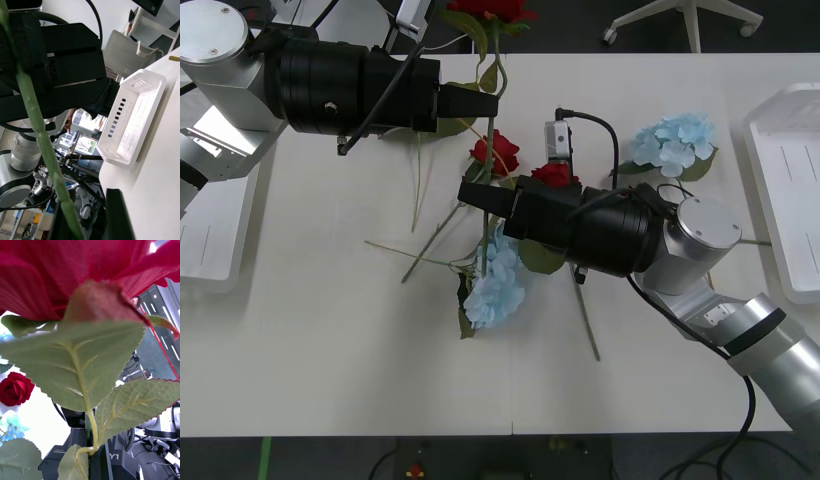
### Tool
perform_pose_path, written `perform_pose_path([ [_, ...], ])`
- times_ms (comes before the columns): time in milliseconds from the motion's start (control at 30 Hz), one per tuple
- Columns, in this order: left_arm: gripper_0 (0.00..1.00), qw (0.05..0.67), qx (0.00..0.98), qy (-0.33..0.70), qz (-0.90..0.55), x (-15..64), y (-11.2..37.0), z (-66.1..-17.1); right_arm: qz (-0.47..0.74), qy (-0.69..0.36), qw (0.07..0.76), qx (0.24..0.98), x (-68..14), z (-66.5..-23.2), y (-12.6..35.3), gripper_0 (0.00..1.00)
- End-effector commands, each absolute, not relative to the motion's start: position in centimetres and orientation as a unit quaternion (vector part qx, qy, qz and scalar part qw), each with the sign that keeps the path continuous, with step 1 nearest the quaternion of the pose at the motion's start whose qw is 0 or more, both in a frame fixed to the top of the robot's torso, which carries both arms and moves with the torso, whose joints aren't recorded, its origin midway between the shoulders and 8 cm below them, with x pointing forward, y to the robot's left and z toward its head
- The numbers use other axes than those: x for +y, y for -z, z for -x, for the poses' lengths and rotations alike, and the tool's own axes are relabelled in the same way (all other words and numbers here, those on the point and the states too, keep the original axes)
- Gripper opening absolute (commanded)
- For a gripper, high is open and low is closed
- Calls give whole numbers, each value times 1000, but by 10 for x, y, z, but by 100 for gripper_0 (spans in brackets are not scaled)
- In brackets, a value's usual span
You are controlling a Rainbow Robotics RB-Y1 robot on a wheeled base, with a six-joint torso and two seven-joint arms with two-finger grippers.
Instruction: Put the red flowers into the right box and the blue flowers into the left box
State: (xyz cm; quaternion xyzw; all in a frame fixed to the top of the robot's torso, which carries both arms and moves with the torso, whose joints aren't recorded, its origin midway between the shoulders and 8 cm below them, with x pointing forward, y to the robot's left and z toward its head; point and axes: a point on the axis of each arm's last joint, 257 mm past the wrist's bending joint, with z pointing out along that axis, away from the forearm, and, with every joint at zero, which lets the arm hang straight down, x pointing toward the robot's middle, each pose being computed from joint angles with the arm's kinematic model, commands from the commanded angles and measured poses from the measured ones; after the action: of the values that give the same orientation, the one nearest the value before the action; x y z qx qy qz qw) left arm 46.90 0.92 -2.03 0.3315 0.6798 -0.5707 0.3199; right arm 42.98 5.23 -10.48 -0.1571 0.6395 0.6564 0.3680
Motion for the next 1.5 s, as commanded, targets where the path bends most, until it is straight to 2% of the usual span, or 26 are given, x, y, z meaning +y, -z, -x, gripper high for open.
perform_pose_path([
  [33,0,338,656,569,-363,-1,15,-459,172,-675,362,619,74,-420,76,0],
  [300,0,338,656,569,-363,-1,15,-459,171,-675,360,621,72,-420,77,0],
  [333,13,338,656,569,-363,-1,15,-459,171,-675,360,621,72,-420,77,0],
  [367,65,338,656,569,-363,-1,15,-459,172,-675,359,621,72,-420,77,0],
  [400,79,338,656,569,-363,-1,15,-459,172,-674,359,622,71,-420,78,0],
  [433,100,338,656,569,-363,-1,15,-459,173,-674,360,622,71,-420,78,0],
  [867,100,338,656,569,-363,-1,15,-459,174,-668,360,627,65,-424,77,0],
  [1100,100,338,656,569,-363,-1,15,-459,164,-644,348,661,42,-439,87,0],
  [1367,100,340,662,573,-343,8,25,-463,142,-537,368,746,-31,-489,114,0],
  [1500,100,355,688,537,-335,37,30,-481,133,-427,402,799,-112,-525,123,0],
])
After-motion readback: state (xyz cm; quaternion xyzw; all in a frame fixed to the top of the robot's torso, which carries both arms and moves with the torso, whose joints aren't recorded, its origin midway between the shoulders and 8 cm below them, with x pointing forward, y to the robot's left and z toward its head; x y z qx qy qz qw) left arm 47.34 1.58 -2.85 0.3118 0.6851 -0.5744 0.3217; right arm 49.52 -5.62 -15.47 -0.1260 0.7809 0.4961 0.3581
